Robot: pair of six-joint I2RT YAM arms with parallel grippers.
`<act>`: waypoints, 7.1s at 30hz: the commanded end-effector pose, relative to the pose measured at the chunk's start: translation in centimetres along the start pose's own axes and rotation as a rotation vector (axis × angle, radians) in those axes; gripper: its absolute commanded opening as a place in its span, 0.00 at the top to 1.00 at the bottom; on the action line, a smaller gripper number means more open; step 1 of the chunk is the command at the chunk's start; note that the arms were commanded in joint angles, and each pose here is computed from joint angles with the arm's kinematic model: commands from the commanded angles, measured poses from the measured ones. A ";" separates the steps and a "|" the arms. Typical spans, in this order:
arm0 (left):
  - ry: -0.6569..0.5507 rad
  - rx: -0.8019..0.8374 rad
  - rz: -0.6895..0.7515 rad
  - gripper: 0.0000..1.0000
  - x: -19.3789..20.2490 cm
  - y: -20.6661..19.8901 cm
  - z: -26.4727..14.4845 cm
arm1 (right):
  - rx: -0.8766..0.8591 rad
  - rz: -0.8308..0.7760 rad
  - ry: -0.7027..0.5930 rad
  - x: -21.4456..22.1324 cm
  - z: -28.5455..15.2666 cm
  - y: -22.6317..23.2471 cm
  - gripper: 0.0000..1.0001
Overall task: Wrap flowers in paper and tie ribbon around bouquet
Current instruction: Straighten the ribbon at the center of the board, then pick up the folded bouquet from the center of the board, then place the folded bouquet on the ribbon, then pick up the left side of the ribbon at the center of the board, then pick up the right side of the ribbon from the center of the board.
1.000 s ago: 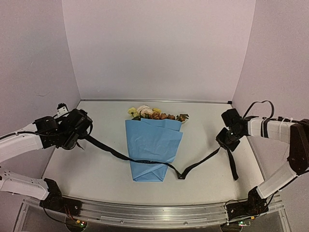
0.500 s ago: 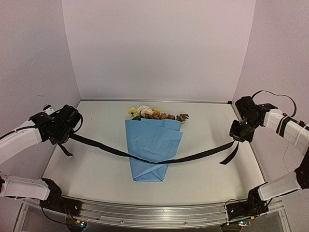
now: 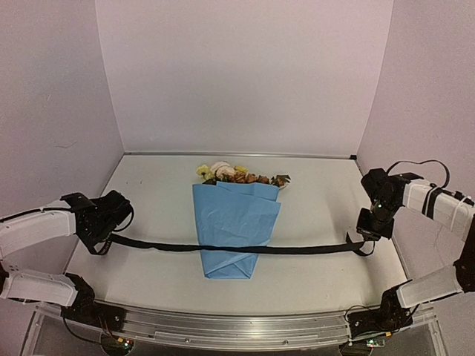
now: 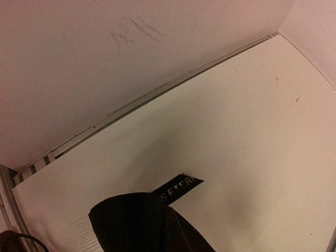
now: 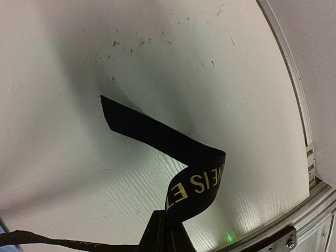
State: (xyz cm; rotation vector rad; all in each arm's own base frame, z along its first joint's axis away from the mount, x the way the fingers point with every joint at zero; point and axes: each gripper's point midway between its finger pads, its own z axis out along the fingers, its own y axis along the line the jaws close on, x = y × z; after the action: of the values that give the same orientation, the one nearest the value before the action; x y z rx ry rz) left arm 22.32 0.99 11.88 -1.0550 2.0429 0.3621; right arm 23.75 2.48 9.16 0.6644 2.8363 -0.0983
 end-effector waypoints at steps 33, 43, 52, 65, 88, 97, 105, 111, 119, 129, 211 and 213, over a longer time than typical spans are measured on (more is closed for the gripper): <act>0.227 0.983 0.247 0.16 0.8 -16.7 -11.3 | -0.161 0.035 0.138 1.3 -2.6 0.4 0.24; 0.508 1.212 0.366 0.22 7.7 -23.3 -13.0 | -0.519 -0.244 0.086 2.4 -3.0 16.5 0.21; 0.708 1.295 0.360 0.20 12.5 -25.7 -12.7 | -0.633 -0.319 0.116 4.1 -1.5 25.9 0.22; 0.848 1.230 0.391 0.21 17.9 -26.8 -10.7 | -0.672 -0.219 0.228 5.6 3.1 30.6 0.28; 0.990 1.169 0.424 0.52 21.3 -30.9 -11.0 | -0.726 -0.083 0.282 3.2 3.4 35.5 0.96; 1.071 1.139 0.423 0.67 20.9 -31.9 -11.9 | -0.670 -0.075 0.319 2.8 1.7 34.9 1.00; 1.147 1.124 0.393 0.74 19.9 -30.5 -13.7 | -0.650 -0.012 0.367 3.7 0.1 33.4 1.00; 1.180 1.105 0.389 0.76 20.0 -28.4 -15.1 | -0.629 -0.008 0.383 5.5 -0.8 31.9 1.00; 1.197 1.058 0.399 0.77 21.9 -25.1 -16.4 | -0.580 -0.050 0.360 8.6 -0.5 29.9 1.00; 1.166 0.976 0.365 0.70 23.1 -21.8 -15.9 | -0.519 -0.066 0.344 11.4 0.9 27.5 1.00; 0.415 0.038 -0.222 1.00 2.4 -3.8 8.1 | -0.005 0.457 0.080 6.2 5.8 -2.0 0.17; 0.413 0.048 -0.220 1.00 2.2 -4.0 8.0 | 0.014 0.471 0.069 5.9 6.0 -2.4 0.17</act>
State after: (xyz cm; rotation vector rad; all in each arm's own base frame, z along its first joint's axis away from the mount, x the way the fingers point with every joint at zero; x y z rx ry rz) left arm 26.86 1.52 3.11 -1.4578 2.3051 0.0191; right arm 17.77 2.94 1.79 1.2919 2.7120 0.0149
